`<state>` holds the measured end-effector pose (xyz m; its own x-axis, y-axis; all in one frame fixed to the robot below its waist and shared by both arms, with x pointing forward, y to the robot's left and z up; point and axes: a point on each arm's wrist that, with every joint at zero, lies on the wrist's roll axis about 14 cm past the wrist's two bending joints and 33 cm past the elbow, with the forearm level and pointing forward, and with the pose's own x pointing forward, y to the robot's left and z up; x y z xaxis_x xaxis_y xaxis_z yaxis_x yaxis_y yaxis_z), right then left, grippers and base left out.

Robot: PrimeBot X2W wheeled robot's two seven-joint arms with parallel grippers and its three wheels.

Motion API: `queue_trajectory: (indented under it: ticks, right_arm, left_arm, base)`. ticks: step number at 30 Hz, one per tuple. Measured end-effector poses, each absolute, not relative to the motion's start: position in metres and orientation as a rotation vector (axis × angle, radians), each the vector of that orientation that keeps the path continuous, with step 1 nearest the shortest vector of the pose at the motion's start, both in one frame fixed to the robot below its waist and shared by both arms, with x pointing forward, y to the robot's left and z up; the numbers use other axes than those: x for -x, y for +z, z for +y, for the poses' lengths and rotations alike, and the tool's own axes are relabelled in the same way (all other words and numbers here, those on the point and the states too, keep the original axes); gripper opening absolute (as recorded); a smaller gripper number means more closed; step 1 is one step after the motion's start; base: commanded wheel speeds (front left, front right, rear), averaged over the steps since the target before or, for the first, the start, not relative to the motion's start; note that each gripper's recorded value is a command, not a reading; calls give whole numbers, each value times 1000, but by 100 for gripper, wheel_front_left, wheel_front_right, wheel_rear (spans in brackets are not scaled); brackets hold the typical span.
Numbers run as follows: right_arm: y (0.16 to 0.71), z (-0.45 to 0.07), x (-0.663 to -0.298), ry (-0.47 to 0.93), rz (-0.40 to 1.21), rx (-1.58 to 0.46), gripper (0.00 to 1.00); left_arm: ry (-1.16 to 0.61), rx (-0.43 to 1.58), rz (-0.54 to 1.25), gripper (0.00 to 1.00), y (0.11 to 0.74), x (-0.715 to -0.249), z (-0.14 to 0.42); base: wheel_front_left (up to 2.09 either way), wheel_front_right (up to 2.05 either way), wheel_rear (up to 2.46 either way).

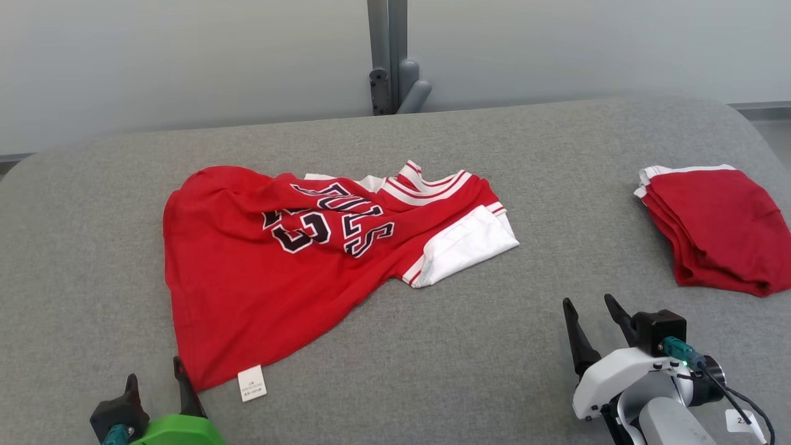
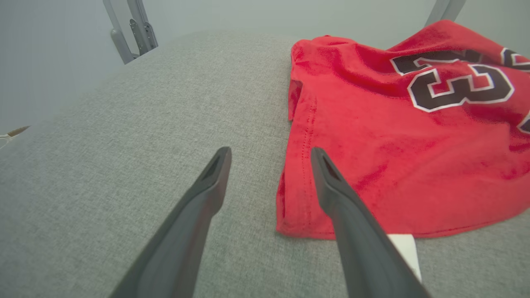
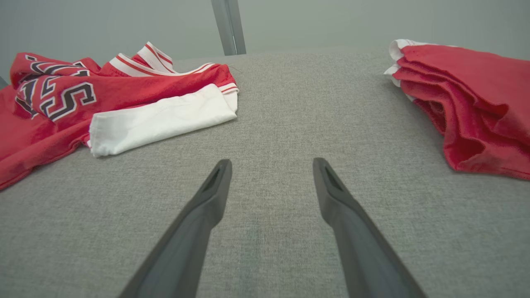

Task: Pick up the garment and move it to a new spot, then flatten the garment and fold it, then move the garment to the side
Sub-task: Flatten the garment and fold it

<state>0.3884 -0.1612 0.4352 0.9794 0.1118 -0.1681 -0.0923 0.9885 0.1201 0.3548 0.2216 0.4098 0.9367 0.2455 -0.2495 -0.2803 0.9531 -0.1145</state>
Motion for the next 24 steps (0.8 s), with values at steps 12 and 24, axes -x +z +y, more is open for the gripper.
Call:
queue_trajectory:
  ticks: [12,24]
  right_arm:
    - [453,-136,-434,200,127,-50,100]
    - [436,-95,-503,349,199,63,100]
  left_arm:
    - [308,168,246,100,407,-338,227]
    - [337,178,296,100,393,-334,231]
  base:
    - [0,0,0]
    - [0,0,0]
